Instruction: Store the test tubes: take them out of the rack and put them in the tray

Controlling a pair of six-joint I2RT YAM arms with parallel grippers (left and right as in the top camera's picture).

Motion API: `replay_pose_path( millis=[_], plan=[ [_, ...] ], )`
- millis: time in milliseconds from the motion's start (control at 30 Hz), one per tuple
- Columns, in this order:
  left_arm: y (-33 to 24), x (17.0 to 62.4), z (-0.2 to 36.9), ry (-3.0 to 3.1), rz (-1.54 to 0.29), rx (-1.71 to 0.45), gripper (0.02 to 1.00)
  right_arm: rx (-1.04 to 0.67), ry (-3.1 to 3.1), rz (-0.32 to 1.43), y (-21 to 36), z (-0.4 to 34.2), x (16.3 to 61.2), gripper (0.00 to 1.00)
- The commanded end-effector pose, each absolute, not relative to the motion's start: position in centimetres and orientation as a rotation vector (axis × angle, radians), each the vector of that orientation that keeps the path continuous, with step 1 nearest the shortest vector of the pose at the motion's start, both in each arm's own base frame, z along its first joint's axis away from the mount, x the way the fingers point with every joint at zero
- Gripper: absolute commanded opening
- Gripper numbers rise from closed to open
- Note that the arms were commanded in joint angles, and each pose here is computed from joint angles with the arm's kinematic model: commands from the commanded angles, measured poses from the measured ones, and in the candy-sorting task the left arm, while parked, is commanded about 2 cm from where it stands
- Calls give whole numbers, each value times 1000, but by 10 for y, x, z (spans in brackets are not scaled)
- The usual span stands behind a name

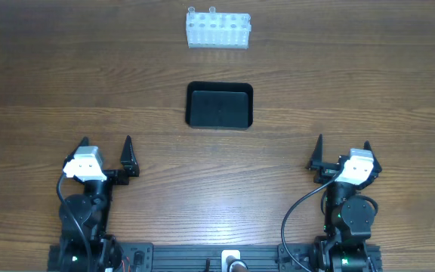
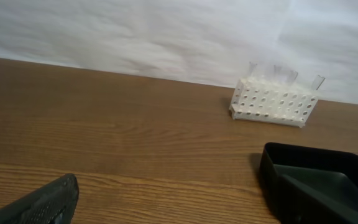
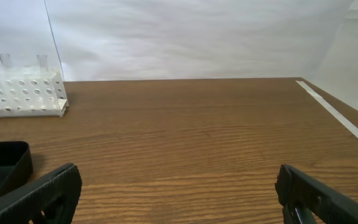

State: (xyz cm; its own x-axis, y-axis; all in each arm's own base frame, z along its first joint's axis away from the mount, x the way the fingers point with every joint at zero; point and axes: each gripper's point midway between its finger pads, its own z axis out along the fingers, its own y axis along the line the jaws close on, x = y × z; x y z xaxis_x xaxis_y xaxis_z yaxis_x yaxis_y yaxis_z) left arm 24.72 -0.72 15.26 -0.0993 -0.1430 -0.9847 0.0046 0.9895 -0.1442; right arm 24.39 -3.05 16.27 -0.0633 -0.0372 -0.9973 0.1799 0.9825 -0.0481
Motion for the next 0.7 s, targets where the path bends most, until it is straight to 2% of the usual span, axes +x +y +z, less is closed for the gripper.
replay_pose_path(
  millis=[33, 533, 700],
  plan=[
    [-7, 247, 151, 1670, -112, -90, 1000, 121, 1622, -197, -34, 162, 243, 991],
    [-10, 247, 152, 1668, -132, -89, 1000, 121, 1622, -197, -34, 162, 243, 993],
    [-12, 249, 174, 1590, -145, -77, 996, 121, 1622, -197, -34, 162, 243, 991]
  ],
)
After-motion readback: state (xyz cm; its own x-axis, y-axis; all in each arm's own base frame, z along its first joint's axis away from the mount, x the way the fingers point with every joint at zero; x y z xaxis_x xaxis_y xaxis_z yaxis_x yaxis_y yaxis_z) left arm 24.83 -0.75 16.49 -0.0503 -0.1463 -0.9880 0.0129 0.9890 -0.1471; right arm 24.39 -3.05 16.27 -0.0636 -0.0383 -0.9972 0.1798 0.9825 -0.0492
